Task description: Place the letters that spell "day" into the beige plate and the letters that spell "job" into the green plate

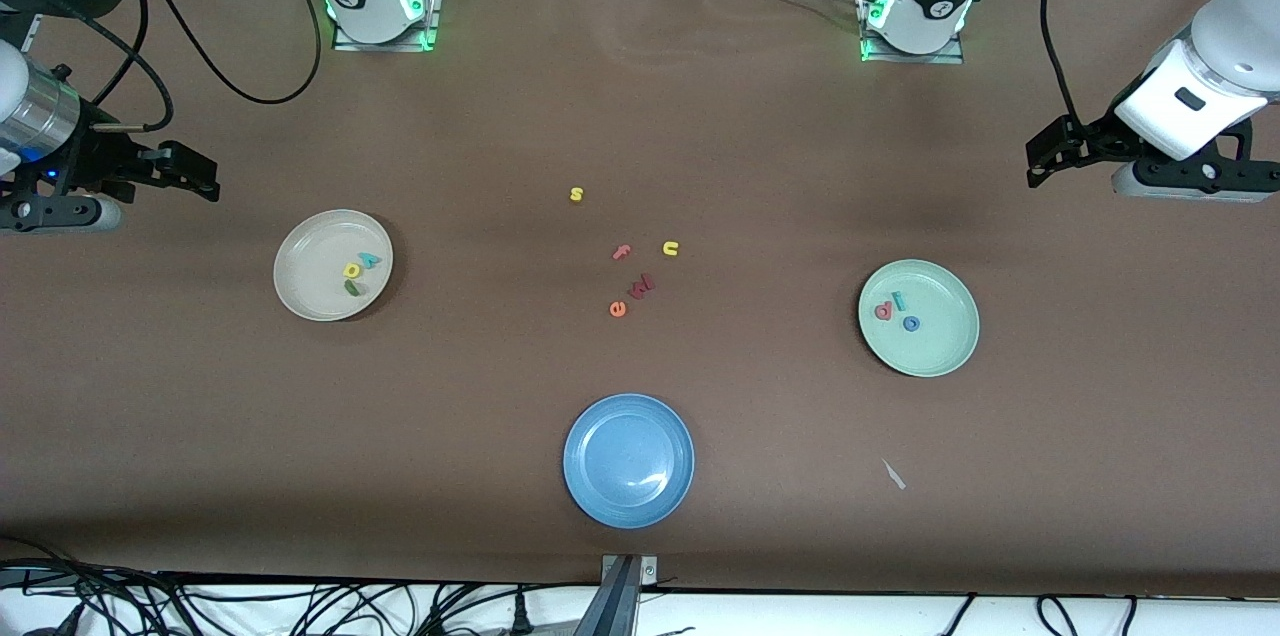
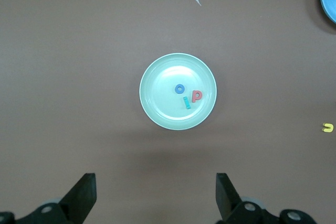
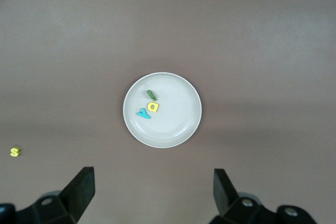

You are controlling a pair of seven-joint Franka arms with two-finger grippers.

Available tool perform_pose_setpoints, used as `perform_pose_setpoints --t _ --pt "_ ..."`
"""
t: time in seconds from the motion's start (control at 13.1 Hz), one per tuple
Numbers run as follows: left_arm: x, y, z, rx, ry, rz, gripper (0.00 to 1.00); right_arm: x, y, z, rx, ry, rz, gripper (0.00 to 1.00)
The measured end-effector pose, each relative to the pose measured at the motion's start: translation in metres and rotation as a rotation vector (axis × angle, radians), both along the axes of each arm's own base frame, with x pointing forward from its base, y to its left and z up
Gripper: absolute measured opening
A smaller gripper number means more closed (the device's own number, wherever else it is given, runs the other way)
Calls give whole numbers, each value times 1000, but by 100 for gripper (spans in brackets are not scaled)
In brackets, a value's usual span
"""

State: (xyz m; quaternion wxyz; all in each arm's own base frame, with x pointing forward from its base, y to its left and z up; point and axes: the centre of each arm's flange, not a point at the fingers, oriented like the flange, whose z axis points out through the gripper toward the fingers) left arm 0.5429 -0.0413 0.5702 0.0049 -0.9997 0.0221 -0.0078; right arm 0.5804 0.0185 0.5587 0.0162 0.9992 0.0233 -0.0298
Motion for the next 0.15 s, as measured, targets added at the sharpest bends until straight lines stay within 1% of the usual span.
perform_pose_setpoints --t 0.15 --pt "0 0 0 0 0 0 100 0 0 0 0 2 -1 100"
